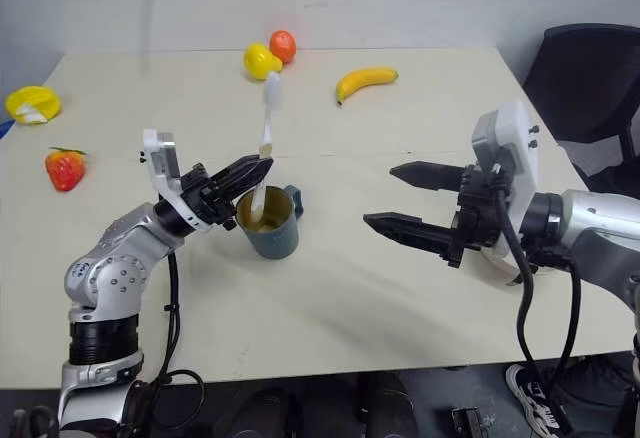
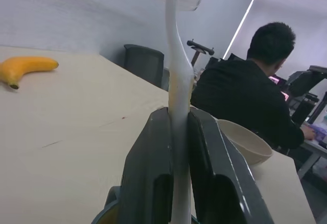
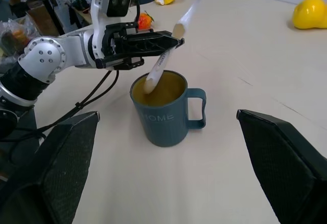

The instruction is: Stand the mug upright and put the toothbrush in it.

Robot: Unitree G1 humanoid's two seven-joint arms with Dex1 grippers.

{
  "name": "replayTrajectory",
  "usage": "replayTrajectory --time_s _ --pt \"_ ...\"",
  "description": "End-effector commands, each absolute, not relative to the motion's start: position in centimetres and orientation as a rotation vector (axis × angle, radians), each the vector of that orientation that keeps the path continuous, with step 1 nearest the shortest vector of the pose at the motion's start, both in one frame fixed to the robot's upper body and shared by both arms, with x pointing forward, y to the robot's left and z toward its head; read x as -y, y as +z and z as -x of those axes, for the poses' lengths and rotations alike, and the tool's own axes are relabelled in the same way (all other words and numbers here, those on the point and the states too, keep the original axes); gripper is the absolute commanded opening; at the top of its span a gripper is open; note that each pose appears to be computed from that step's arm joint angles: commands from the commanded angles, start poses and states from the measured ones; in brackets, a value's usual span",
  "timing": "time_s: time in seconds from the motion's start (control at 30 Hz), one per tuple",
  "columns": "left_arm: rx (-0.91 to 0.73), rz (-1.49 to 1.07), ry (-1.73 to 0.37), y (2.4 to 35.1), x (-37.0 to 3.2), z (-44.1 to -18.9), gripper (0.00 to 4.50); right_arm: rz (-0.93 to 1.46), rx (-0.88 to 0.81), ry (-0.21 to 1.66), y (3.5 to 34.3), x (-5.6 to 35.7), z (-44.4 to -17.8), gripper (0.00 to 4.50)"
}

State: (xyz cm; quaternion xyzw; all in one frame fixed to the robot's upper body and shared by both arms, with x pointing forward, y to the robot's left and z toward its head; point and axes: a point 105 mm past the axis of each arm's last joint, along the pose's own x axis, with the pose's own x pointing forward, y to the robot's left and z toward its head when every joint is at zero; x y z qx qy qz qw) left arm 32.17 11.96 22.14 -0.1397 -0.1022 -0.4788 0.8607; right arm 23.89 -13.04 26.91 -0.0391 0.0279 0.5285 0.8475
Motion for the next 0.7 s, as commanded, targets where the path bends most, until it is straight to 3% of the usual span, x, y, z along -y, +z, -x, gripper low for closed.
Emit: replayTrajectory --time_s 0.03,0.27,0.4,0.6,0.7 --pt "0.247 0.289 -1.015 22.6 -12.0 -32.0 0.86 0.073 -0.022 1.116 27.7 13.0 -23.7 4.50" --pt "0.207 0.279 -1.091 22.5 -12.9 -30.6 2.62 0.076 -0.045 1.097 27.3 13.7 -23.7 4.50" --pt "0.129 0.141 -1.170 23.1 -15.3 -28.2 3.75 0.099 -0.089 1.091 26.6 14.4 -23.9 4.50" --pt "-0.164 -0.361 -1.131 24.3 -24.4 -25.5 3.75 0.158 -0.174 1.103 25.7 16.4 -24.3 4.50" --pt "-0.281 -0.473 -1.133 24.6 -27.0 -24.4 3.75 0.182 -0.188 1.117 25.5 16.8 -24.5 4.50"
